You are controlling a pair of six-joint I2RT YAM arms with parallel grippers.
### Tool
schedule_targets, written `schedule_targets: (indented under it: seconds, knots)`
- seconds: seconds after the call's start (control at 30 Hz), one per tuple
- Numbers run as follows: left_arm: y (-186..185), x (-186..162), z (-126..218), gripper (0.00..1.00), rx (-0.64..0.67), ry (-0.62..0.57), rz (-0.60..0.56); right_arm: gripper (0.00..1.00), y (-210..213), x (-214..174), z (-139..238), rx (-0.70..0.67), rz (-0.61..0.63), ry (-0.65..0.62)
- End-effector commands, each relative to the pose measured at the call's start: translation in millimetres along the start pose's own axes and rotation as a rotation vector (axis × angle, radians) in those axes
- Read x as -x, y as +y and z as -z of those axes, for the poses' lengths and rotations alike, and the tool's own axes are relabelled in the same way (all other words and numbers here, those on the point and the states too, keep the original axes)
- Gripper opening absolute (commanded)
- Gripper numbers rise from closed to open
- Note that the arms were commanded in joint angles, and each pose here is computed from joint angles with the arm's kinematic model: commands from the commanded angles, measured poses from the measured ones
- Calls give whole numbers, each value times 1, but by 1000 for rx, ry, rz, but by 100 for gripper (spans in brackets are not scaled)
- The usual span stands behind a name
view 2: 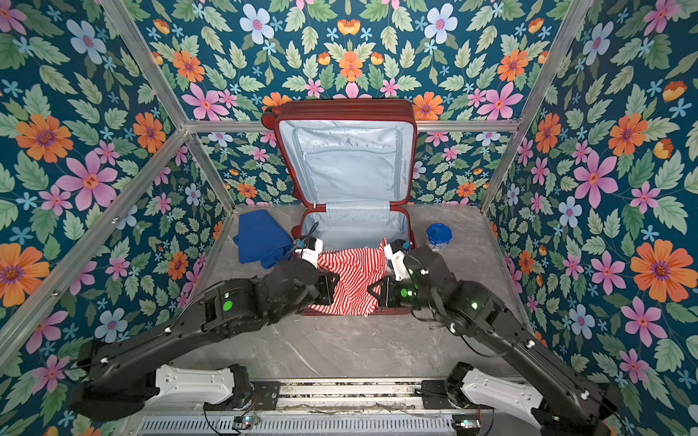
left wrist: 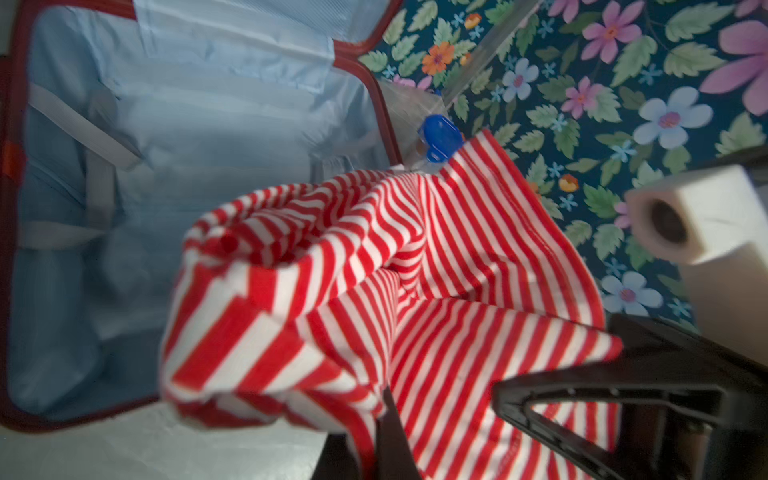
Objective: Pack the luggage
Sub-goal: 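Hold the shirt with both grippers and carry it into the suitcase, then lay the shirt flat in the suitcase and open both grippers, withdrawing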
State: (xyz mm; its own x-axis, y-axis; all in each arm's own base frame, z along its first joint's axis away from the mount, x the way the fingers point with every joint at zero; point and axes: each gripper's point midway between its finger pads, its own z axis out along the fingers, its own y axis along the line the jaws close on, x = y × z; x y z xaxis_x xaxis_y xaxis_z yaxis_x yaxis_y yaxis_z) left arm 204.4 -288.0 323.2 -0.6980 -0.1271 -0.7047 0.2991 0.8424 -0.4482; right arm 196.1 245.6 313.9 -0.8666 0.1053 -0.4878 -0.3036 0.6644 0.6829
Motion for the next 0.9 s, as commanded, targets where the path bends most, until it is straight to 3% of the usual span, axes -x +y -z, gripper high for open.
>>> schedule_targets:
  seconds: [0.0,0.13,0.3,0.5,0.77,0.8,0.87]
  knots:
    - [4,32,-27,0,-36,-70,-57,0,15,29,-11,105,44,-11]
    - [36,51,-69,0,24,-89,-50,0,0,60,-38,98,19,-7]
    - [87,38,-124,0,97,-36,-12,0,-44,77,-82,62,-43,44]
    - [146,2,-175,0,174,62,33,0,-107,70,-136,20,-134,115]
    - [181,-42,-207,0,248,174,56,0,-165,41,-195,-70,-228,254]
    - [183,-44,-207,7,258,177,59,7,-170,39,-197,-88,-232,259]
    - [188,-43,-204,42,282,169,65,26,-175,39,-197,-113,-234,253]
